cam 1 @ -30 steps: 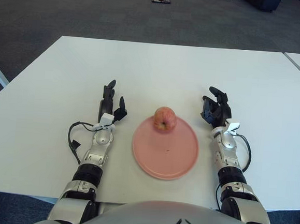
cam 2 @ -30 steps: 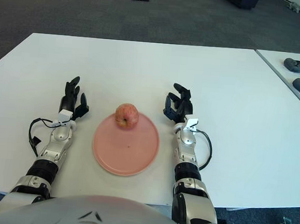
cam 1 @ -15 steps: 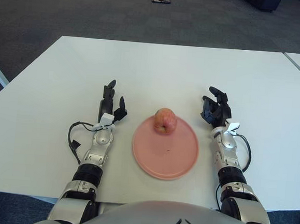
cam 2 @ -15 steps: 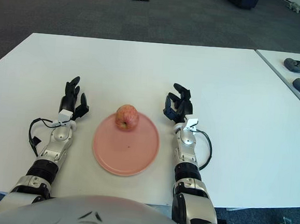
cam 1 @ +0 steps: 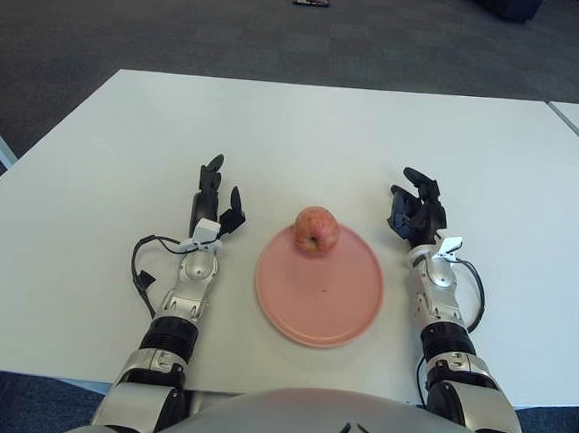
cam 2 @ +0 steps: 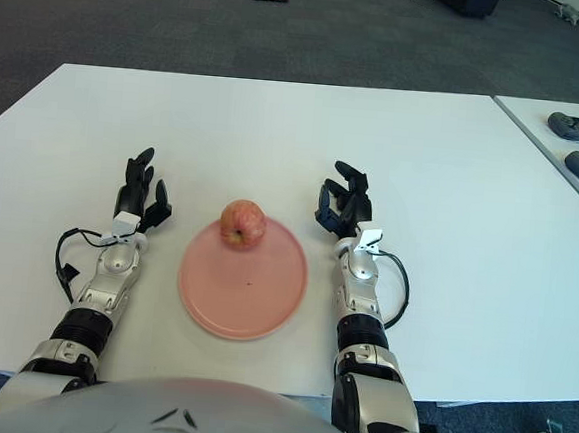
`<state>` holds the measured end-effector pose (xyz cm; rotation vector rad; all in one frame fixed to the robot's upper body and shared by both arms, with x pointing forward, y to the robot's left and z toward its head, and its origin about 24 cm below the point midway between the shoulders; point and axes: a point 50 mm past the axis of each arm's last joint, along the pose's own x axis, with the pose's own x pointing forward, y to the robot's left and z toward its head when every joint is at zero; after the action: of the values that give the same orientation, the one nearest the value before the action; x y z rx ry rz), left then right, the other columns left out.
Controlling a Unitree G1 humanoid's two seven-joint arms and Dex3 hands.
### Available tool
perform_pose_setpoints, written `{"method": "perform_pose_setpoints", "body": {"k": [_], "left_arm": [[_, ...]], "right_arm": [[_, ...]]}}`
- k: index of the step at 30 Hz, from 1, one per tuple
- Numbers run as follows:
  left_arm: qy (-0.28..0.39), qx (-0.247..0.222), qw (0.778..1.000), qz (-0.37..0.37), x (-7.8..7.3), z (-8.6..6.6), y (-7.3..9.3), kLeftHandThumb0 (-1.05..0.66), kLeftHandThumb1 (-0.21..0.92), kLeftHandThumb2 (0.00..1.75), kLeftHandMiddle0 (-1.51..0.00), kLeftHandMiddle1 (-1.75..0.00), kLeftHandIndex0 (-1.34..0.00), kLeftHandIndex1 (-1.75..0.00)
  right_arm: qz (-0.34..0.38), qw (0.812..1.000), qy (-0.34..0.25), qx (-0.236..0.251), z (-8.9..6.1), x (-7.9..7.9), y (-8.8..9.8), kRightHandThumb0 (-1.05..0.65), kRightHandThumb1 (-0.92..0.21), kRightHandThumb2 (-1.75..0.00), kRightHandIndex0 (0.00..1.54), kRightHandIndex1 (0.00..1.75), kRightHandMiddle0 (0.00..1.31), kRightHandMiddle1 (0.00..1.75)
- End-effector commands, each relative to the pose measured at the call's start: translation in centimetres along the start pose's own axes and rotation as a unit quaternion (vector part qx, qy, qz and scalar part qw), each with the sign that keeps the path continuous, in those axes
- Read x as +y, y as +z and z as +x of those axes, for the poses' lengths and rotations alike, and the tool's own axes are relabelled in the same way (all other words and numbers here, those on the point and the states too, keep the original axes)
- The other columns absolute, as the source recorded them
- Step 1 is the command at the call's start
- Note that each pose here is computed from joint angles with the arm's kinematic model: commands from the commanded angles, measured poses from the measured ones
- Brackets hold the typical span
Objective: Put the apple into the plate.
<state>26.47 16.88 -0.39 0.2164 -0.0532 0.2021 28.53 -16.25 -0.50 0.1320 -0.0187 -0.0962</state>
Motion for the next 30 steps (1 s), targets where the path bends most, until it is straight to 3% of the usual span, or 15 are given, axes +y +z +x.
{"method": "perform_pose_setpoints", "body": {"k": [1, 30], "left_arm": [[-0.002, 0.006, 1.0, 0.007, 0.05, -0.17, -0.28, -0.85, 0.92, 0.93, -0.22, -0.15, 0.0, -0.56], [-0.003, 0.009, 1.0, 0.016, 0.24, -0.1, -0.34, -0.85, 0.92, 0.95, -0.21, -0.14, 0.0, -0.52]], "right_arm": [[0.008, 0.998, -0.008, 0.055, -1.2, -0.24, -2.02, -0.39, -0.59, -0.94, 0.12, 0.84, 0.0, 0.88], [0.008, 0.998, -0.008, 0.058, -1.15, -0.05, -2.03, -0.38, -0.58, -0.96, 0.12, 0.85, 0.0, 0.9]]}}
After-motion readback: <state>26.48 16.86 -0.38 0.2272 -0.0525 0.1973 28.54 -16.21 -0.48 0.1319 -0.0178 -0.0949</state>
